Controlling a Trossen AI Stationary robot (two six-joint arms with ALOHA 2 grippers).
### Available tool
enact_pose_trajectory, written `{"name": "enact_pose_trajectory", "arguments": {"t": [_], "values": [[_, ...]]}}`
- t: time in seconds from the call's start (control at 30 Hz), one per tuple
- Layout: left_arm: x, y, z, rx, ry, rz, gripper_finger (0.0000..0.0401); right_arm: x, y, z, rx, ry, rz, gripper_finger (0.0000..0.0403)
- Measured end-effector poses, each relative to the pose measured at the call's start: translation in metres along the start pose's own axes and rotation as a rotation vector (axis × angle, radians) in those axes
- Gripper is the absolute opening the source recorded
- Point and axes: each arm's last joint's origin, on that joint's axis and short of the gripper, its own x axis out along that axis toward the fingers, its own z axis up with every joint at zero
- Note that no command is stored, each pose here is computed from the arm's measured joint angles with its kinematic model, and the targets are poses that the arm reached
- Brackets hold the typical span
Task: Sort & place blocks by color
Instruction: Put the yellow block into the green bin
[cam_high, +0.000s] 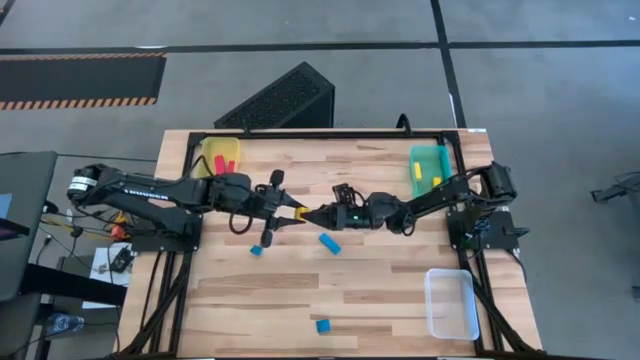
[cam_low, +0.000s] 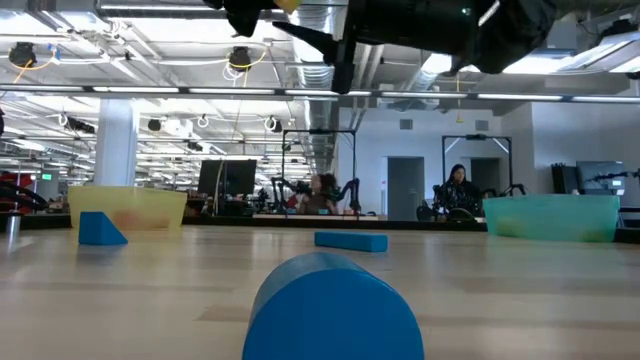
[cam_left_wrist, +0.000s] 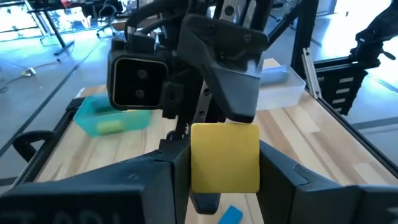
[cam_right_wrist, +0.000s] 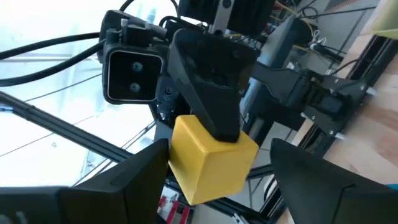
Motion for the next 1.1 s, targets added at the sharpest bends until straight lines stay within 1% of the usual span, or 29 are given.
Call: {"name": "enact_pose_trajectory", "arguments": {"t": [0.1,0.17,0.23,0.33,0.47,0.53,0.6,0.73,0.83,0.93,1.03,1.1], "values": [[0.0,0.0,0.0,0.003,0.001,0.002,0.0115,0.005,0.002,0.002,-0.009,0.0,0.009,0.0291],[0.0,0.001,0.0,0.004,0.0,0.007,0.0116,0.009,0.005,0.005,-0.017,0.017,0.023,0.0272],[0.0,0.004,-0.001,-0.005,0.004,0.027,0.0116,0.011,0.003,0.007,-0.021,0.04,0.012,0.0238],[-0.001,0.009,-0.001,0.001,0.011,0.055,0.0117,0.011,0.003,0.013,-0.007,0.047,0.011,0.0174],[-0.002,0.015,-0.001,-0.001,0.008,0.08,0.0123,0.011,0.002,0.022,-0.024,0.037,0.01,0.0171],[-0.002,0.018,0.0,-0.023,-0.009,0.096,0.0137,0.009,0.004,0.031,-0.053,0.031,0.002,0.0171],[-0.004,0.021,0.001,-0.071,-0.013,0.114,0.0159,0.005,0.005,0.04,-0.094,0.027,-0.037,0.017],[-0.007,0.029,-0.002,-0.16,0.008,0.199,0.0214,-0.01,0.012,0.066,-0.18,0.052,-0.229,0.0168],[-0.011,0.034,-0.009,-0.204,0.075,0.24,0.0252,-0.032,0.019,0.088,-0.261,0.072,-0.442,0.0166],[-0.015,0.036,-0.018,-0.259,0.17,0.263,0.0278,-0.067,0.027,0.11,-0.346,0.058,-0.716,0.0166],[-0.02,0.037,-0.024,-0.315,0.23,0.278,0.0288,-0.111,0.03,0.128,-0.412,0.057,-1.057,0.0166],[-0.022,0.037,-0.027,-0.343,0.263,0.285,0.029,-0.141,0.03,0.135,-0.425,0.064,-1.286,0.0166]]}}
